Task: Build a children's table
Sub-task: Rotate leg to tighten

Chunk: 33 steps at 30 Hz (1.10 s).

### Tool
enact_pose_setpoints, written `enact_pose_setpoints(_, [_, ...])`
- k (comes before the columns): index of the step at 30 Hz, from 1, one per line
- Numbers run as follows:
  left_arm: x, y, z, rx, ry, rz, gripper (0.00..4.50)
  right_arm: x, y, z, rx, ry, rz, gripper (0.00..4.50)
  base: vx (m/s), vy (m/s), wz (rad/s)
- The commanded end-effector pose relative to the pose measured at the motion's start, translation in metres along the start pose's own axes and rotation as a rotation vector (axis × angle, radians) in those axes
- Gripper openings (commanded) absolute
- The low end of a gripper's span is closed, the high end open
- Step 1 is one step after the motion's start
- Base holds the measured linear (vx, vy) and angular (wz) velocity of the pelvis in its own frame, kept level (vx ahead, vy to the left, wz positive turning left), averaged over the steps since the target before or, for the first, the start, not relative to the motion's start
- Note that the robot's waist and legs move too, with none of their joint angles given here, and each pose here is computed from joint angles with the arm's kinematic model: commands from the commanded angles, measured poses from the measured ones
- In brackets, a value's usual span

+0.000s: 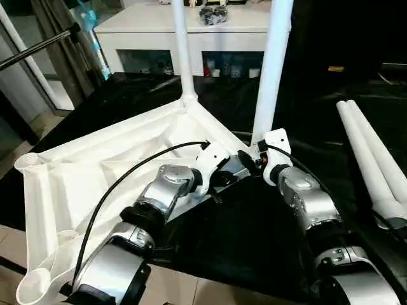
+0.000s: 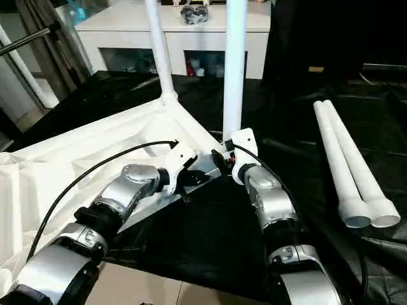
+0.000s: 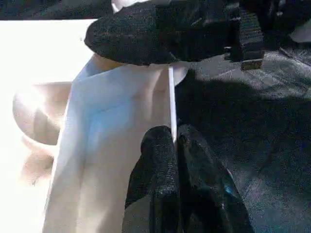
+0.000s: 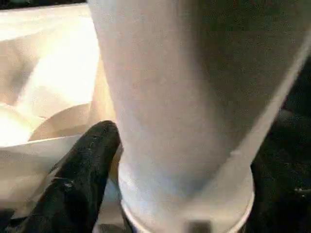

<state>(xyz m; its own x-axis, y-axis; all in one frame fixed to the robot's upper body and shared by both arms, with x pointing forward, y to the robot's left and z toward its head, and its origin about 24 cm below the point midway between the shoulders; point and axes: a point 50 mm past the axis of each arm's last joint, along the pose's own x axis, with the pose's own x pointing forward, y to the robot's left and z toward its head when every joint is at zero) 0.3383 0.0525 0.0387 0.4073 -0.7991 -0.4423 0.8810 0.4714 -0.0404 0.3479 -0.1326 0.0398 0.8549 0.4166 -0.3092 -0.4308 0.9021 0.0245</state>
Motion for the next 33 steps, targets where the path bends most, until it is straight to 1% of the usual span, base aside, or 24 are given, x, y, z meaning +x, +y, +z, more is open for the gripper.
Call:
enact_pose_setpoints(1, [0.002,-0.011,0.013,0.069,-0.074,-0.122,0.0,0.001,0.016,-0.009,0.01,0.038,0.157,4.03,0.0,0.0,0.0])
enact_pose_setpoints(3, [0.001,-0.011,0.013,0.073,-0.076,-0.133,0.0,-0.001,0.015,-0.008,0.0,0.034,0.172,4.27,0.0,0.0,0.0])
enact_pose_setpoints(5, [-0.014,-0.014,0.008,0.111,-0.089,-0.269,0.0,-0.02,0.005,-0.001,-0.18,0.039,0.339,4.32,0.0,0.0,0.0])
enact_pose_setpoints(6, [-0.014,-0.014,0.008,0.112,-0.089,-0.276,0.0,-0.022,0.004,-0.001,-0.189,0.04,0.349,4.32,0.0,0.0,0.0])
enact_pose_setpoints(7, [-0.019,-0.014,0.007,0.116,-0.086,-0.309,0.0,-0.029,0.001,0.001,-0.223,0.039,0.401,4.42,0.0,0.0,0.0])
enact_pose_setpoints(8, [-0.022,-0.014,0.005,0.125,-0.074,-0.327,0.0,-0.034,-0.002,0.002,-0.254,0.038,0.435,4.42,0.0,0.0,0.0])
enact_pose_setpoints(10, [-0.027,-0.012,0.002,0.138,-0.057,-0.344,0.0,-0.043,-0.005,0.003,-0.287,0.048,0.495,4.42,0.0,0.0,0.0])
enact_pose_setpoints(13, [-0.035,-0.009,-0.004,0.148,-0.036,-0.373,0.0,-0.055,-0.009,0.004,-0.295,0.074,0.569,4.42,0.0,0.0,0.0])
enact_pose_setpoints(14, [-0.035,-0.009,-0.004,0.148,-0.036,-0.373,0.0,-0.055,-0.009,0.004,-0.295,0.074,0.569,4.42,0.0,0.0,0.0])
enact_pose_setpoints(16, [-0.044,-0.009,-0.008,0.148,-0.017,-0.429,0.0,-0.063,-0.011,0.008,-0.286,0.074,0.623,4.42,0.0,0.0,0.0])
enact_pose_setpoints(18, [-0.046,-0.009,-0.009,0.146,-0.013,-0.445,0.0,-0.065,-0.01,0.009,-0.282,0.075,0.645,4.42,0.0,0.0,0.0])
enact_pose_setpoints(19, [-0.048,-0.01,-0.009,0.146,-0.012,-0.458,0.0,-0.067,-0.009,0.009,-0.286,0.076,0.662,4.25,0.0,0.0,0.0])
enact_pose_setpoints(20, [-0.048,-0.009,-0.009,0.146,-0.012,-0.454,0.0,-0.067,-0.008,0.009,-0.291,0.078,0.669,4.25,0.0,0.0,0.0])
enact_pose_setpoints(21, [-0.049,-0.009,-0.009,0.148,-0.013,-0.45,0.0,-0.067,-0.007,0.009,-0.295,0.079,0.673,4.06,0.0,0.0,0.0])
enact_pose_setpoints(23, [-0.048,-0.008,-0.009,0.15,-0.012,-0.446,0.0,-0.067,-0.006,0.009,-0.297,0.08,0.673,3.96,0.0,0.0,0.0])
enact_pose_setpoints(28, [-0.046,-0.009,-0.009,0.149,-0.013,-0.442,0.0,-0.067,-0.001,0.005,-0.286,0.099,0.697,3.52,0.0,0.0,0.0])
enact_pose_setpoints(31, [-0.047,-0.009,-0.008,0.146,-0.013,-0.435,0.0,-0.068,0.002,0.002,-0.262,0.112,0.711,3.22,0.0,0.0,0.0])
enact_pose_setpoints(33, [-0.044,-0.008,-0.009,0.131,-0.016,-0.397,0.0,-0.066,0.004,-0.001,-0.225,0.11,0.706,3.08,0.0,0.0,0.0])
